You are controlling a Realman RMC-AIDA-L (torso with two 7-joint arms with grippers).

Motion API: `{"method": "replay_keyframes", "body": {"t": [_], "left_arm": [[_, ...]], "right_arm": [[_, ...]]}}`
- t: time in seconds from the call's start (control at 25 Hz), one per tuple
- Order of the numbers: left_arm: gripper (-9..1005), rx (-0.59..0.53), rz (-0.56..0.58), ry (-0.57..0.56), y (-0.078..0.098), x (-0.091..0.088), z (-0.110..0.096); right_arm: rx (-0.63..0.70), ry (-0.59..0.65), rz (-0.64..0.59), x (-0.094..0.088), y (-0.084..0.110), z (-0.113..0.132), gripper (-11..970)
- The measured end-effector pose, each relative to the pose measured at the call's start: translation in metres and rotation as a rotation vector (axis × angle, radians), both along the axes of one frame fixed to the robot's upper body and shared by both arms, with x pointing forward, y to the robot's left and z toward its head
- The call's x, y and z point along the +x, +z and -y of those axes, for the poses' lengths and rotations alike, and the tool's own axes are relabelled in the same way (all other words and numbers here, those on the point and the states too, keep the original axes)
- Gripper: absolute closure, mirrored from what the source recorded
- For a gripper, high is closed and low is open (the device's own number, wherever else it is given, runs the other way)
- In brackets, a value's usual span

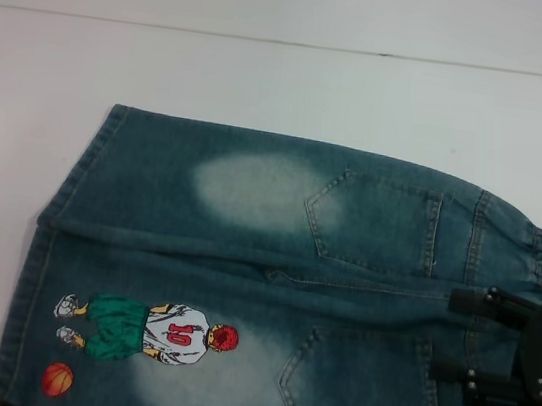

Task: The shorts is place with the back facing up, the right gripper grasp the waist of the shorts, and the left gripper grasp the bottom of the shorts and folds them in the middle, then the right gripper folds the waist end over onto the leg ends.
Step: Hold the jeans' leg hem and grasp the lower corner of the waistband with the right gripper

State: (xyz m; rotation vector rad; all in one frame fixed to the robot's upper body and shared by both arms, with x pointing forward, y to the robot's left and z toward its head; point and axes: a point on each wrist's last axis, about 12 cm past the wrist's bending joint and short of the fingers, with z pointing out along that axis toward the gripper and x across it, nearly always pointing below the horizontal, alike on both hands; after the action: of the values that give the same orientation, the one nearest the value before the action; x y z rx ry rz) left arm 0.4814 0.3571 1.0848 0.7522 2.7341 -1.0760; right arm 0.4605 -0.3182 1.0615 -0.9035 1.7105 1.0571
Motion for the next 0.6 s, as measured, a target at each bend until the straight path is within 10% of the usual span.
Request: {"method": "replay_keyframes", "body": {"t": [0.6], "left_arm": [[325,-0.009,-0.004,0.001,0.0006,-0.0001,0.0003]], "right_arm": [[-0.001,0.0,0.006,0.0002,0.0002,0.0,65]]}}
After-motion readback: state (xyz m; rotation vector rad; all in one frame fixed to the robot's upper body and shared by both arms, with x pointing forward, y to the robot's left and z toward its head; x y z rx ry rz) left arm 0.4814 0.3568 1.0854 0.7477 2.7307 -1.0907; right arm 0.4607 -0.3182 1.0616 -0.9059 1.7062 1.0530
